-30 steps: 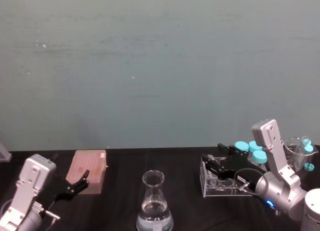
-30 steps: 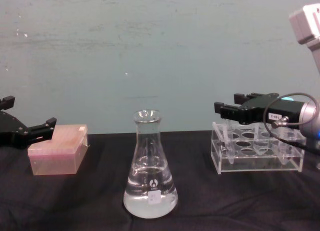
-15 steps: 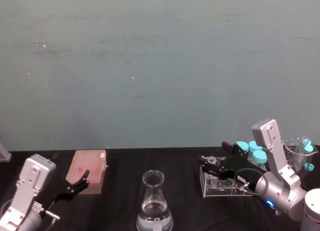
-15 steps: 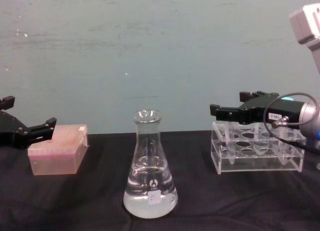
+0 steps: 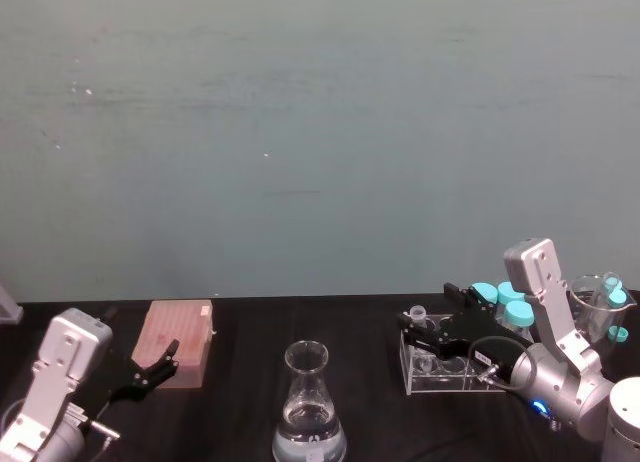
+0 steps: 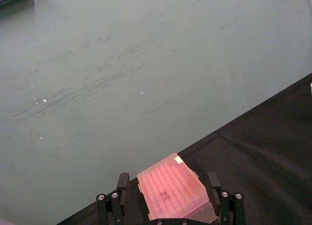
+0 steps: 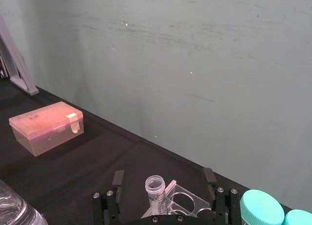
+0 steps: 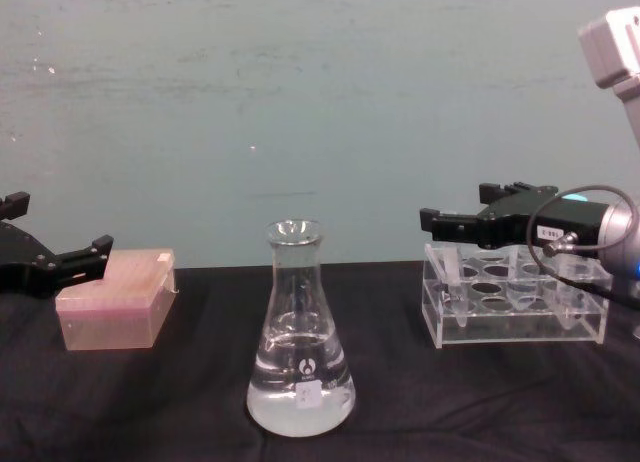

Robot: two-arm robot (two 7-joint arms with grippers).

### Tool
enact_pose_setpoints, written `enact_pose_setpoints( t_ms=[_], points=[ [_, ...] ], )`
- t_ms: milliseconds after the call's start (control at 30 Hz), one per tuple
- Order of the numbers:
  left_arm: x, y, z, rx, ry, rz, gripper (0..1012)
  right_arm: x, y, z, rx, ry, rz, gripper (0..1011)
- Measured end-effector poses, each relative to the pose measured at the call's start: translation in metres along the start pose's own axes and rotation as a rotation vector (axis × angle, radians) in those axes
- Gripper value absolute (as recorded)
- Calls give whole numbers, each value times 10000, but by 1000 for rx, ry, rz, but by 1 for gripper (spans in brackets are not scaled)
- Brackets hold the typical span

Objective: Pour the liquid from the test tube into the beaker using one hand.

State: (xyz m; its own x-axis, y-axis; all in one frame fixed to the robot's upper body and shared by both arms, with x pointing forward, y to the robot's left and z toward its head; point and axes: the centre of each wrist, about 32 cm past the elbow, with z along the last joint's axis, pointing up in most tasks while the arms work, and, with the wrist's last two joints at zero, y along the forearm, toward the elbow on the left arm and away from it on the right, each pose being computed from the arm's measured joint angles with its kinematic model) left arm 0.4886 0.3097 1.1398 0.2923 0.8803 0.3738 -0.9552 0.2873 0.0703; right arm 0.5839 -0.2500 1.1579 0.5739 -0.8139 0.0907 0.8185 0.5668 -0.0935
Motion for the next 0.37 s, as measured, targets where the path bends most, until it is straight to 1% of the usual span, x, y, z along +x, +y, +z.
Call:
enact_pose_setpoints(
  t_ms=[367],
  points=[
    [0,0,0,0,0,0,1000,0,0,0,0,0,0,1003]
  ],
)
